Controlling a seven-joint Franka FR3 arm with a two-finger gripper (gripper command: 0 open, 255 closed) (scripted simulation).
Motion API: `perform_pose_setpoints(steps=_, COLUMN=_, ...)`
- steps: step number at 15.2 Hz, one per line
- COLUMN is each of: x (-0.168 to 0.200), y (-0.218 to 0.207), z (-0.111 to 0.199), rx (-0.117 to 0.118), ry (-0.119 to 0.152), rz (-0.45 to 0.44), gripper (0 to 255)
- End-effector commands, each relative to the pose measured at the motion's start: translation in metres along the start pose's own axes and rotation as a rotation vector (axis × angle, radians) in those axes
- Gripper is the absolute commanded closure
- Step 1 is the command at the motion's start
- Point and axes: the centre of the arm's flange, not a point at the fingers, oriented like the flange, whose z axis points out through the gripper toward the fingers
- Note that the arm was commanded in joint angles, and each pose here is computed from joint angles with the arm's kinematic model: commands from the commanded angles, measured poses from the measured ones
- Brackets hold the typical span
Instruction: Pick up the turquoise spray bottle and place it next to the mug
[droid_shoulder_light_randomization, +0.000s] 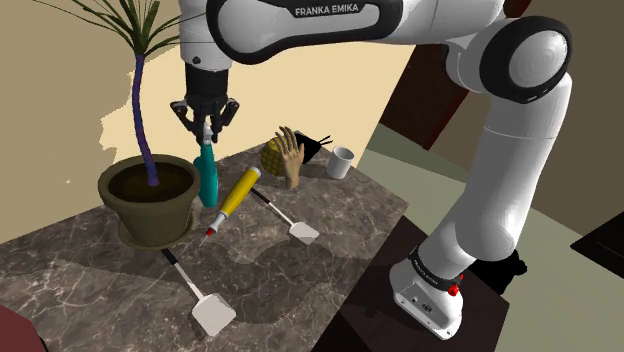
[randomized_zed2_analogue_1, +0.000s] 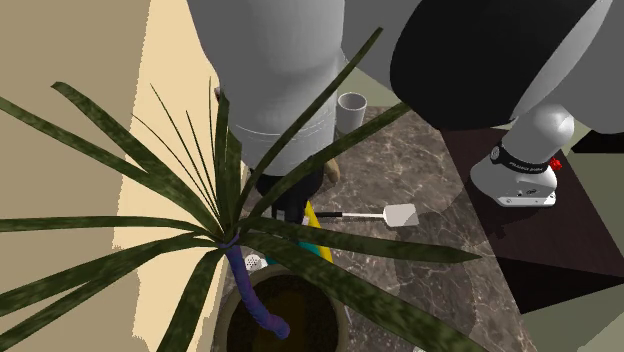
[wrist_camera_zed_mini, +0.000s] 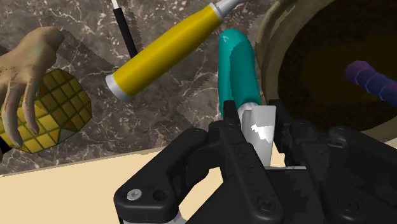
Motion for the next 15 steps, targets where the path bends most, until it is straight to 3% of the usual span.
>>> perform_pose_setpoints(steps=1, x=-0.001, y=0.0, z=-0.011, rx=0.0, ry=0.0, rz=0.0, gripper=255)
perform_pose_setpoints(steps=15, x=-0.001, y=0.0, z=-0.085, rx=0.0, ry=0.0, rz=0.0, gripper=255)
